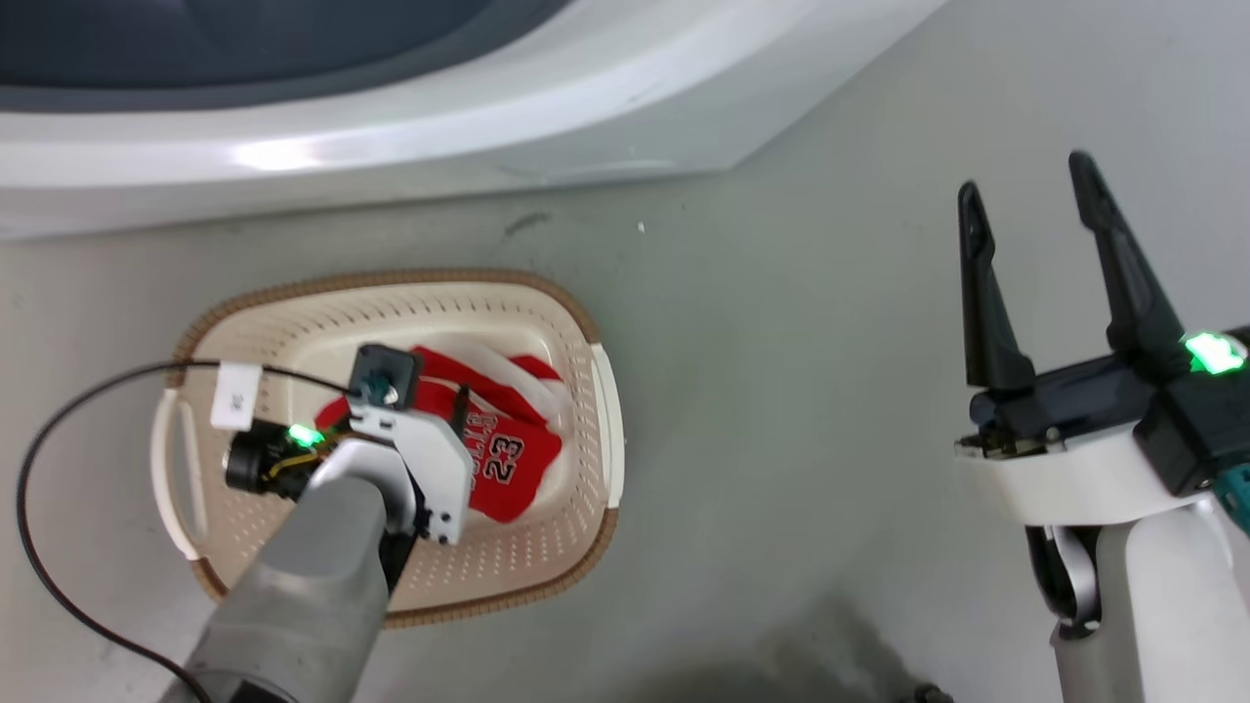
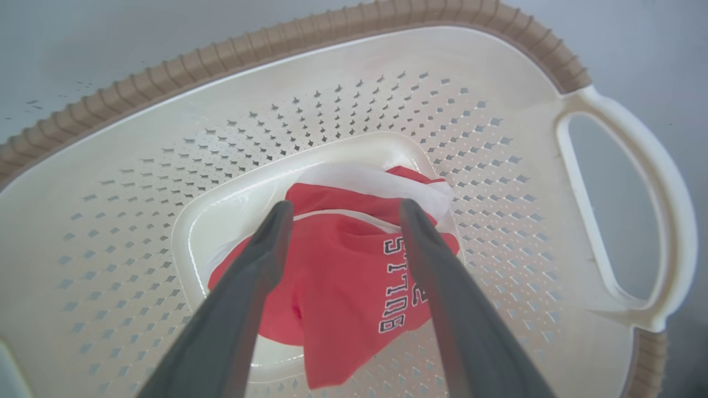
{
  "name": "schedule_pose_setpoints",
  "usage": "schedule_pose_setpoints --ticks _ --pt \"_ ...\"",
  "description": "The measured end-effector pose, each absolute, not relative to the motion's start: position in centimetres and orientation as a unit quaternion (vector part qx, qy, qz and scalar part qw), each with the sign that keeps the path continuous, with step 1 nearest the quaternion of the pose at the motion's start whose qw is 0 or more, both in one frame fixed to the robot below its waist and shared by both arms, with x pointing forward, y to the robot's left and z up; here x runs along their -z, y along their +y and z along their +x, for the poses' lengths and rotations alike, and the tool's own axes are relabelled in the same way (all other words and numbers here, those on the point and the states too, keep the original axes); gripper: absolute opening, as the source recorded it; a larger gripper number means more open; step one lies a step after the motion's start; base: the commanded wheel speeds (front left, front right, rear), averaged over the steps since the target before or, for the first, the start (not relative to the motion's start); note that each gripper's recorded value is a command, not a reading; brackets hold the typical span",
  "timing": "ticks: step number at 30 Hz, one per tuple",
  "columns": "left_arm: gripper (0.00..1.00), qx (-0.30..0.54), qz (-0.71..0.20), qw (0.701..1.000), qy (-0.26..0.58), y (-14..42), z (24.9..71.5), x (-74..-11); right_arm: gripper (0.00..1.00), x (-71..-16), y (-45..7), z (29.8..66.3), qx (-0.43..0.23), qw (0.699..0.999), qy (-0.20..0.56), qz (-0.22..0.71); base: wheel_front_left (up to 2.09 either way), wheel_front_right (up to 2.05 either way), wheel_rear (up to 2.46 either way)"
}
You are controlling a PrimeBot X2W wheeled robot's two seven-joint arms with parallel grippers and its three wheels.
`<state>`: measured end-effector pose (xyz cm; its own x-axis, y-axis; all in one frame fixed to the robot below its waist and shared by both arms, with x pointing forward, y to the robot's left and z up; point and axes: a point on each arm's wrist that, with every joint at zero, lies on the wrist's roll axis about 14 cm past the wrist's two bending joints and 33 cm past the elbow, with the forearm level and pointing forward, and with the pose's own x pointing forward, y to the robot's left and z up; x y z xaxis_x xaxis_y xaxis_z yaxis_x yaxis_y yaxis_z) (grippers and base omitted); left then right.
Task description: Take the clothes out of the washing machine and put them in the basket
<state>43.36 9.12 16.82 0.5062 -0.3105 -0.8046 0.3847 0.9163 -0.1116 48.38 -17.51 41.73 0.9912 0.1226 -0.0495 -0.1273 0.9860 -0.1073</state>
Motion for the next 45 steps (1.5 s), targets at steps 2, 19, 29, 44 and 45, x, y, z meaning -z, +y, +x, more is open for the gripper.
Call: schedule_pose_setpoints --ticks 2,19,29,44,45 --pt "1.0 0.2 0.035 0.875 0.44 8.9 43.3 -18.1 1.0 -42.5 -17.5 47.8 -0.062 0.996 0.017 -0.054 0.0 0.0 0.0" --pt "1.0 0.124 0.02 0.967 0.222 10.8 44.8 -33.1 1.0 -48.7 -16.0 42.6 -0.073 0.996 -0.03 -0.047 0.0 0.0 0.0" --pt "1.0 0.034 0.011 0.997 0.069 14.7 44.5 -43.4 1.0 -51.2 -15.5 39.6 -0.078 0.994 -0.056 -0.047 0.0 0.0 0.0" --pt "1.0 -0.012 0.007 0.999 -0.041 17.6 43.0 -50.5 1.0 -52.2 -15.4 37.4 -0.078 0.994 -0.067 -0.044 0.0 0.0 0.0" --pt "1.0 -0.007 0.01 0.999 -0.041 17.5 43.4 -50.4 1.0 -52.1 -15.4 37.4 -0.077 0.994 -0.066 -0.044 0.0 0.0 0.0"
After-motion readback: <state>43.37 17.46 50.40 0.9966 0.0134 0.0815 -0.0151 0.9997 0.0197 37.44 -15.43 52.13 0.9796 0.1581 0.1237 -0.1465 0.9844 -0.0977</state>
